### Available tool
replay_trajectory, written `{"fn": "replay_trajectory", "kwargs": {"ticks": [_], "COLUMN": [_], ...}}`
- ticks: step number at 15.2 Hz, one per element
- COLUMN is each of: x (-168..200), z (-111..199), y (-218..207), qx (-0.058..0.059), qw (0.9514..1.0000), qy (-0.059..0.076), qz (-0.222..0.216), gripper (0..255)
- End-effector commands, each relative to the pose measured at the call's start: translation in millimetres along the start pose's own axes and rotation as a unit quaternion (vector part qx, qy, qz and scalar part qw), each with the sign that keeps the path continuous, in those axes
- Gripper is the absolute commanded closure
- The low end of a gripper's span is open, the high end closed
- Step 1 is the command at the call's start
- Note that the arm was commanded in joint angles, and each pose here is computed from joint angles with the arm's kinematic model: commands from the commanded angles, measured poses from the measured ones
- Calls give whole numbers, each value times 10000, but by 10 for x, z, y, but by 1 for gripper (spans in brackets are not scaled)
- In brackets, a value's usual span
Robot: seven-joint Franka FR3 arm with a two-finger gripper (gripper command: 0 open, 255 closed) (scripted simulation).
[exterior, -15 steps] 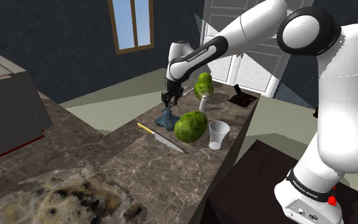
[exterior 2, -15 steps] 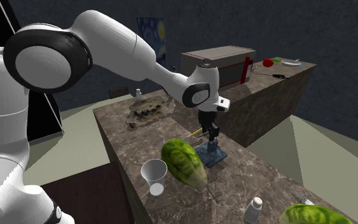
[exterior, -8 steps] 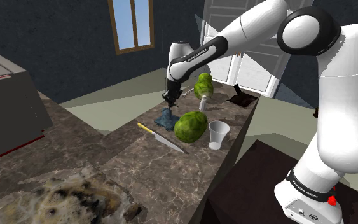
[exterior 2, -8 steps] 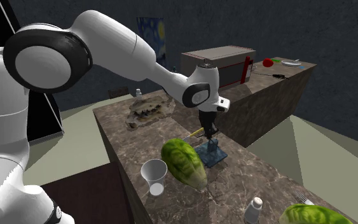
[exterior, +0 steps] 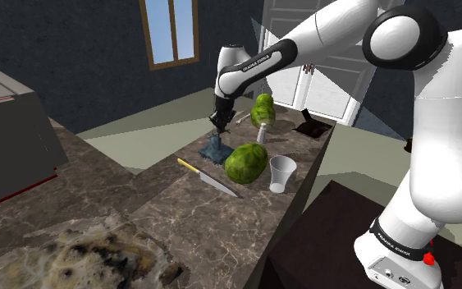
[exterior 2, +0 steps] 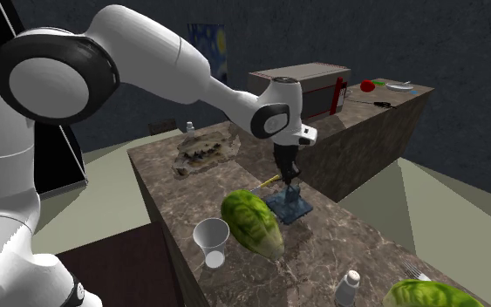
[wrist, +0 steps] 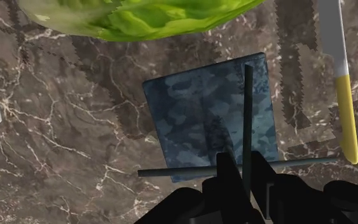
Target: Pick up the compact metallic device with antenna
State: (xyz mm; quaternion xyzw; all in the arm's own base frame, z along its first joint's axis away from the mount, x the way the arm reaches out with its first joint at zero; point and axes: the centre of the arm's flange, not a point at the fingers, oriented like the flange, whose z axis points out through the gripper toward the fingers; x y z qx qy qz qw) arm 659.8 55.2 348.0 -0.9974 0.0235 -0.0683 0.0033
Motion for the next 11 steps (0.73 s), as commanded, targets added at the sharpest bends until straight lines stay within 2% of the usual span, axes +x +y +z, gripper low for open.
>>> {"fn": "replay_trajectory", "kwargs": {"ticks": [1, 9, 11], "x": [11, 68, 69], "z": [-112, -530, -538], "y": [-4, -8, -8], "qx": [1, 1, 1], "qw": [10000, 10000, 10000], "qy": [3, 3, 3], "qz": [-1, -1, -1], "gripper": [255, 255, 255]}}
